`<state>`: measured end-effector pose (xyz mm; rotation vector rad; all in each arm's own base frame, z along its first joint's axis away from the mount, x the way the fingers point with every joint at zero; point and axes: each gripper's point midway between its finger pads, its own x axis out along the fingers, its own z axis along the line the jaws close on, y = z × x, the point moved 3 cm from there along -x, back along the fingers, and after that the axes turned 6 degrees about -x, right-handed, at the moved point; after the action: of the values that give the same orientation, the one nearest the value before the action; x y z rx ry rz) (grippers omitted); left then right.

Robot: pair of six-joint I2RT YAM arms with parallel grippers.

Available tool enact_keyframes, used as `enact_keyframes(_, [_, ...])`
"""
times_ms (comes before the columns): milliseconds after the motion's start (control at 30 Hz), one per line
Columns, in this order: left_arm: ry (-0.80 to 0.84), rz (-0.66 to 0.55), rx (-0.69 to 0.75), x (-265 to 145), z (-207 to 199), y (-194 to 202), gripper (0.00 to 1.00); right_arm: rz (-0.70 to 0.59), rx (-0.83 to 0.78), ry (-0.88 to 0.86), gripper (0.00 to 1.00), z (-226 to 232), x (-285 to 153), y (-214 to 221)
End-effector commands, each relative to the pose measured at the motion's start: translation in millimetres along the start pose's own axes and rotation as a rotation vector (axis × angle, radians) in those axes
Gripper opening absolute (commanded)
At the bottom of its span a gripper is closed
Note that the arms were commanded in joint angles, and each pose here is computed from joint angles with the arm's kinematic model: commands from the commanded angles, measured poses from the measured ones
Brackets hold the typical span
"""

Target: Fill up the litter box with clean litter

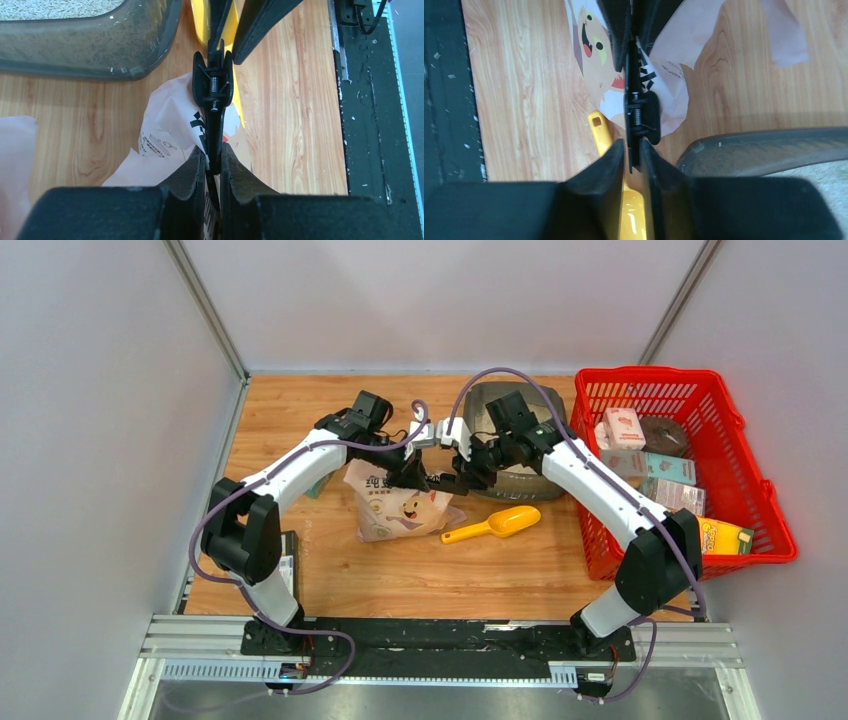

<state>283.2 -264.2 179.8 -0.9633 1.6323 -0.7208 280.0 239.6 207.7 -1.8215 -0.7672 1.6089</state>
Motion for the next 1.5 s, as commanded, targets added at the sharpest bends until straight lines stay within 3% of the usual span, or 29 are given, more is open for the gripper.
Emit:
enact_keyframes(0, [0.069,-0.040,0.051,1,-10,-15,0.13,-0.070,0.029,0.042,0.35,-11,-11,-6])
enact_keyframes(67, [0.069,-0.039,0.059,0,-10,-16,0.12,-0.130,0.055,0.031,0.50,-13,-26,-3])
enact_keyframes(167, [0.072,-0.036,0.070,-2,-12,-16,0.09,-0.166,0.087,0.026,0.61,-18,-35,5])
enact_keyframes(567, [0.049,-0.046,0.078,-3,-10,-19,0.00,-0.301,0.074,-0.175,0.64,-12,-10,-13])
enact_keyframes(1100, [0.035,-0.055,0.042,0,-5,-21,0.00,-0.270,0.086,-0.200,0.50,-11,9,-20])
enact_keyframes(1367, [0.031,-0.062,0.031,1,-3,-24,0.01,-0.222,0.108,-0.194,0.49,-10,17,-15])
enact_keyframes(1433, [0.028,-0.061,0.024,1,-2,-24,0.03,-0.219,0.113,-0.192,0.45,-11,17,-15])
enact_keyframes(1467, [0.030,-0.061,0.021,1,-2,-23,0.06,-0.219,0.113,-0.188,0.39,-12,17,-16])
